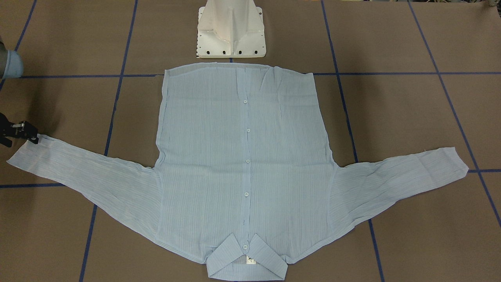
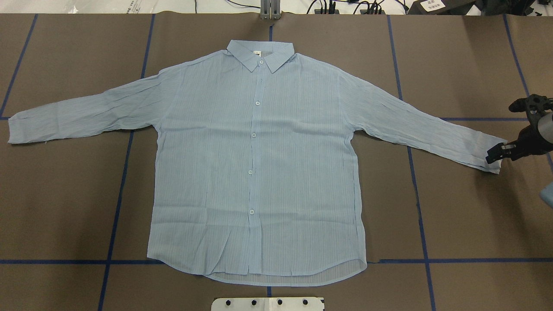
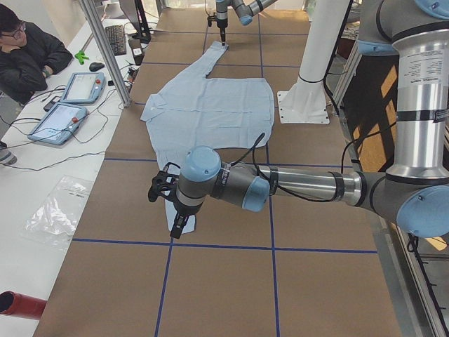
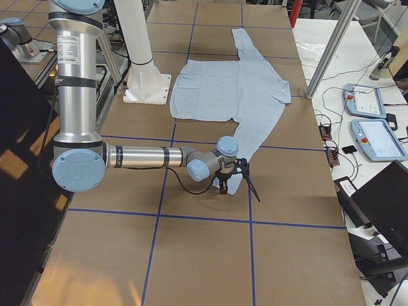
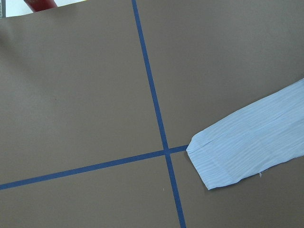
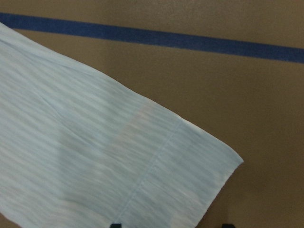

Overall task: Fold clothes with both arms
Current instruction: 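Move the right gripper down to the cuff of the nearest sleeve, then close the right gripper on the sleeve cuff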

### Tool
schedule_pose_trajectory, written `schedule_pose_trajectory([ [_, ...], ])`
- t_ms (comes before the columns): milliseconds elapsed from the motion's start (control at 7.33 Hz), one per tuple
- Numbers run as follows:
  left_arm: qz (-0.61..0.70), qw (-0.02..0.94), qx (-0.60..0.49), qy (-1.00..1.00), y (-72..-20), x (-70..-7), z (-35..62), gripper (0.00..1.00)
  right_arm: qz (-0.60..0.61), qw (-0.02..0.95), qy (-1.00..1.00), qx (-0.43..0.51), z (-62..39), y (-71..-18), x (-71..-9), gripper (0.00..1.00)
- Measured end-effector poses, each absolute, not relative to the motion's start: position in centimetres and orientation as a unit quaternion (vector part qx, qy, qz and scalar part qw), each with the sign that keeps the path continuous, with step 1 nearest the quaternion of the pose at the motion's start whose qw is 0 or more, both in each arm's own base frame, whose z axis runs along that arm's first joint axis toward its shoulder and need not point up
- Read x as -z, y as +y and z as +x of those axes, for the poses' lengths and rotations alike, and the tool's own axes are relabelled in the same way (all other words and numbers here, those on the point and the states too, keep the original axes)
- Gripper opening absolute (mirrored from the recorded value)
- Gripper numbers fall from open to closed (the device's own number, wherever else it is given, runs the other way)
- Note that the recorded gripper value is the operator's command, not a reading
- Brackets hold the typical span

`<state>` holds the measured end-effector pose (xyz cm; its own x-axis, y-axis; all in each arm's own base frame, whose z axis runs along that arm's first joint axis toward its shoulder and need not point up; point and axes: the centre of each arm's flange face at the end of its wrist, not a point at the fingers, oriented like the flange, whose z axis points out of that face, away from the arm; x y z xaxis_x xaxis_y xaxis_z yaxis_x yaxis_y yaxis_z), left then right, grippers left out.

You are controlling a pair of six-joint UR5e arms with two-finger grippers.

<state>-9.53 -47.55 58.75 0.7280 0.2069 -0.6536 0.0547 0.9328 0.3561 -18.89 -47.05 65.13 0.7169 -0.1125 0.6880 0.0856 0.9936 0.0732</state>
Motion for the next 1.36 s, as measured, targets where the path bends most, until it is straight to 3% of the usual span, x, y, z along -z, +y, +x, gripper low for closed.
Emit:
schedule_pose_trajectory([
  [409, 0.178, 0.912, -0.042, 0.366, -47.55, -58.8, -9.54, 1.0, 0.015, 0.927, -0.371, 0.053, -18.91, -46.99, -65.46, 0.65],
  [682, 0.179, 0.912, -0.042, 0.366, -47.55, -58.76, -9.54, 1.0, 0.012, 0.928, -0.369, 0.052, -18.93, -46.96, -65.86, 0.65],
  [1364, 0.18, 0.912, -0.043, 0.366, -47.55, -58.64, -9.53, 1.0, 0.01, 0.928, -0.369, 0.051, -18.94, -46.94, -66.0, 0.41],
])
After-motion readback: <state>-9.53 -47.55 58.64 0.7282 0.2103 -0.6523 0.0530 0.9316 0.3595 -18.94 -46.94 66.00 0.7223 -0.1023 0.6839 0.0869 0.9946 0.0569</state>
